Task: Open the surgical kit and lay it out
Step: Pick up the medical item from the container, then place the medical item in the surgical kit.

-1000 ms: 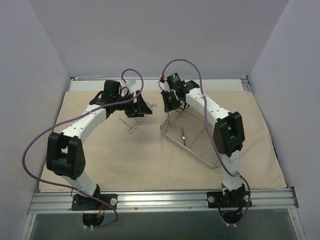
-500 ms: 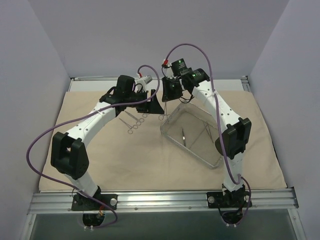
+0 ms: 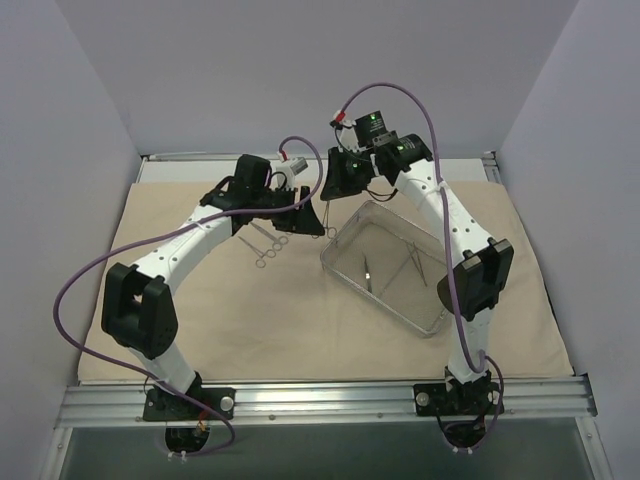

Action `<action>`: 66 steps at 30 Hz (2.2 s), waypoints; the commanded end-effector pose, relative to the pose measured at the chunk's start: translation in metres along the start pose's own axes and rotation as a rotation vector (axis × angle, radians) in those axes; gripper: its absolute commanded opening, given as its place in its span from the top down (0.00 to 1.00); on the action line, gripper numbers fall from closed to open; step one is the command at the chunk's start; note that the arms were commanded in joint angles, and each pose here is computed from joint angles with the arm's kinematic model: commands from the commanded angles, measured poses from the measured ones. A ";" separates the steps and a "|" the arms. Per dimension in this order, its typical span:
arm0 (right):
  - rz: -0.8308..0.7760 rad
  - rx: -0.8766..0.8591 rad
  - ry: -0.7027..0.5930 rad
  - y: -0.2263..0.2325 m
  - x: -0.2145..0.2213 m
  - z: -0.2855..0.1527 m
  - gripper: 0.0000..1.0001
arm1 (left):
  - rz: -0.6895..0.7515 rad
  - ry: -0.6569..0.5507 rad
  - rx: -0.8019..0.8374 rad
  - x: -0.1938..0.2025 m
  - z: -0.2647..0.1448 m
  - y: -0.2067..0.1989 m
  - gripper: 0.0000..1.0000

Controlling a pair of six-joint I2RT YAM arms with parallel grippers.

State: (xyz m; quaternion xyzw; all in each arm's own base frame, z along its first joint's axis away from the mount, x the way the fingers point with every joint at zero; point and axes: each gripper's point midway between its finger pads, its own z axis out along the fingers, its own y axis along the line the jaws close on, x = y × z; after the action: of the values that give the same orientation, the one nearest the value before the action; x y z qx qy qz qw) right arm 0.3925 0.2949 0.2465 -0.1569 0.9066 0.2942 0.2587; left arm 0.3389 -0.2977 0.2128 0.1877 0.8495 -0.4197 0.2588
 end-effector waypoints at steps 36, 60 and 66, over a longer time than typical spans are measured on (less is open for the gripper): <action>0.270 0.268 0.018 -0.112 0.037 -0.046 0.42 | -0.837 -0.375 -0.220 0.086 -0.075 0.197 0.98; 0.286 0.269 0.042 -0.117 0.043 -0.036 0.41 | -0.937 -0.239 -0.228 0.131 -0.059 0.203 0.76; 0.283 0.280 0.049 -0.119 0.044 -0.036 0.41 | -0.950 -0.230 -0.268 0.137 -0.064 0.205 0.72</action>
State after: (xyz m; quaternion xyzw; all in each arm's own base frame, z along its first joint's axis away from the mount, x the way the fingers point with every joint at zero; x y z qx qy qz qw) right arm 0.3996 0.1792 0.1825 0.0040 0.9591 0.1967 0.2033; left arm 0.3189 -0.1189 0.0340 -0.3081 0.8489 -0.4054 0.1419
